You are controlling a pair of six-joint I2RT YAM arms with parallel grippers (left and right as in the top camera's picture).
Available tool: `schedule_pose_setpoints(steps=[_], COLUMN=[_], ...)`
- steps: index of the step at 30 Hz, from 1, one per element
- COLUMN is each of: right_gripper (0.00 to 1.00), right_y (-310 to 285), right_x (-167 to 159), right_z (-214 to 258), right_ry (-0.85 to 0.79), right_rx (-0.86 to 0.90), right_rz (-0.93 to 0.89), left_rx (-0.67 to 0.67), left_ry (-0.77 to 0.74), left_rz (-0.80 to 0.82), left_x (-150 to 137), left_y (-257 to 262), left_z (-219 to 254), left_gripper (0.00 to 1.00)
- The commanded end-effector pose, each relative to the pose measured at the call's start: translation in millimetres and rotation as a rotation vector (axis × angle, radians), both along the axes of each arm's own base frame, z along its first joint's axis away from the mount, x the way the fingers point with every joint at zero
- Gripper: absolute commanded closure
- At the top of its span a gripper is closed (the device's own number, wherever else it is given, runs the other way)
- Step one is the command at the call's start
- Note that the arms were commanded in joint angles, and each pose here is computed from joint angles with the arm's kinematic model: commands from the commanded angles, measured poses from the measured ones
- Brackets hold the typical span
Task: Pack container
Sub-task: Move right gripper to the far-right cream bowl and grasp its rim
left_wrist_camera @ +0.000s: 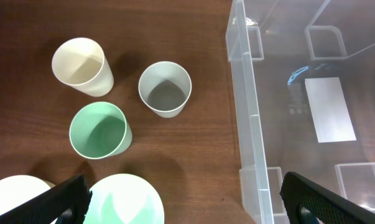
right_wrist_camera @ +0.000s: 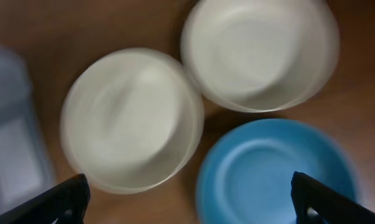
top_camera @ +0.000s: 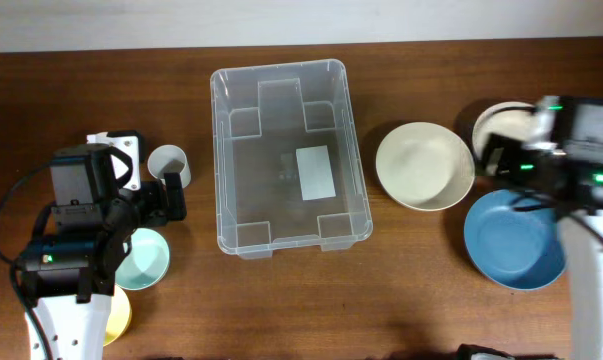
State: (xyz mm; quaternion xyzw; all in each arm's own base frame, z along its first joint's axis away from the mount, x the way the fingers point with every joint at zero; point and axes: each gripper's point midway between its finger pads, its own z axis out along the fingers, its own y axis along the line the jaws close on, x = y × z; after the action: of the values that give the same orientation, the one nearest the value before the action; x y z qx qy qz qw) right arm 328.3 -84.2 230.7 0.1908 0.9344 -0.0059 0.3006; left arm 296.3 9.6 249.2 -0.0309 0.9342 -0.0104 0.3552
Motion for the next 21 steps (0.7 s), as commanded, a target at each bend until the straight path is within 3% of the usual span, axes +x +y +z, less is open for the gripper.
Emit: schedule_pose_setpoints(steps=[1, 5, 8, 14, 21], right_gripper=[0.01, 0.02, 0.01, 0.01, 0.0], right_y=[-61.2, -118.0, -145.0, -167.3, -176.9], right_x=[2.1, 0.0, 10.4, 38.2, 52.1], right_z=[26.7, 16.0, -23.1, -112.8, -168.7], right_ry=[-0.102, -0.109, -0.056, 0.052, 0.092], right_rx=[0.03, 0.114, 0.21, 0.308, 0.351], right_rz=[-0.087, -0.198, -0.23, -0.237, -0.237], left_rx=[-0.016, -0.016, -0.016, -0.016, -0.016], left_ry=[-0.027, -0.031, -0.035, -0.034, -0.035], left_rz=[0.0, 0.0, 0.0, 0.0, 0.0], left_x=[3.1, 3.8, 4.5, 4.4, 4.5], left_y=[-1.5, -1.4, -1.4, -1.4, -1.4], left_z=[10.3, 10.9, 11.6, 11.5, 11.6], left_gripper=[0.0, 0.0, 0.0, 0.0, 0.0])
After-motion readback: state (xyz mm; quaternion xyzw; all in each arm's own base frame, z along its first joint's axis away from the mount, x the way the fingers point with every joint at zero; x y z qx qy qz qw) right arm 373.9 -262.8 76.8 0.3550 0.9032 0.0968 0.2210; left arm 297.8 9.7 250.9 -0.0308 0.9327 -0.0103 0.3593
